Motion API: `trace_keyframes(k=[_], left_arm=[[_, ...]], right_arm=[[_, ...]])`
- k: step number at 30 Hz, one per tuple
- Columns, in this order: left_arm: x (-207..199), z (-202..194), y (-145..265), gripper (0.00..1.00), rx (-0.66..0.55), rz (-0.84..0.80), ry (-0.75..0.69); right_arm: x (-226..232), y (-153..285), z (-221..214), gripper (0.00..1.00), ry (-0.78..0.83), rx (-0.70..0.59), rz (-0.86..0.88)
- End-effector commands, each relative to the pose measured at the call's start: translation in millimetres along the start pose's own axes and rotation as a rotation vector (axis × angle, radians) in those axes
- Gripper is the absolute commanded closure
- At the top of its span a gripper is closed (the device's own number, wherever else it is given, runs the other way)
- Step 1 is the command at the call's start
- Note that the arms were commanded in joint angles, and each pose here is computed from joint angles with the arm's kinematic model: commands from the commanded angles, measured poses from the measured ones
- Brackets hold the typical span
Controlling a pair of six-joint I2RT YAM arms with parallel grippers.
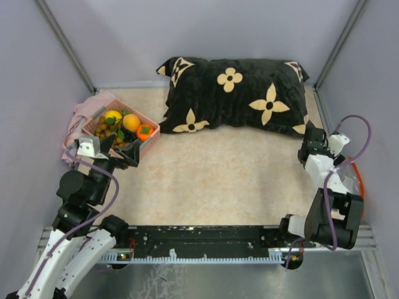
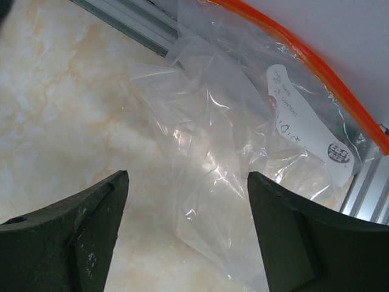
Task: Place the food in the zip-top bag and seal the zipper
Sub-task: Pick up the zipper food storage bag at the corner of the board.
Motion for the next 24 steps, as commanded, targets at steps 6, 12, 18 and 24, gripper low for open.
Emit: trace_keyframes(k=[6, 12, 18, 24], left_arm=[[-2.4, -4.8, -4.9, 0.00, 0.015, -0.017, -0.017], [-3.0, -7.1, -7.1, 0.00, 0.027, -0.018, -0.021], [-4.2, -10.1, -9.7, 0.00, 0.041, -0.023, -0.021], [-7.1, -13.7, -13.6, 0.00, 0.064, -0.042, -0.020]], right_arm=[[7.8, -6.5, 9.2, 0.92, -0.056, -0.055, 0.051], [19.3, 20.7, 4.8, 1.00, 0.018, -0.041, 0.210], [38.5, 67.3, -1.9, 1.00, 0.129, -0.026, 0.441], [58.9, 129.9, -15.5, 1.00, 0.277, -0.061, 0.809]])
Point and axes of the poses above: each gripper's point midway between its finger pads, its own y axis back along the fingers, its own x axis along the line the jaws close on, z = x × y, the point moved 8 cm from there along y, back along the fingers, and after that the axes turned 7 degrees about -y, right-handed, at the moved point
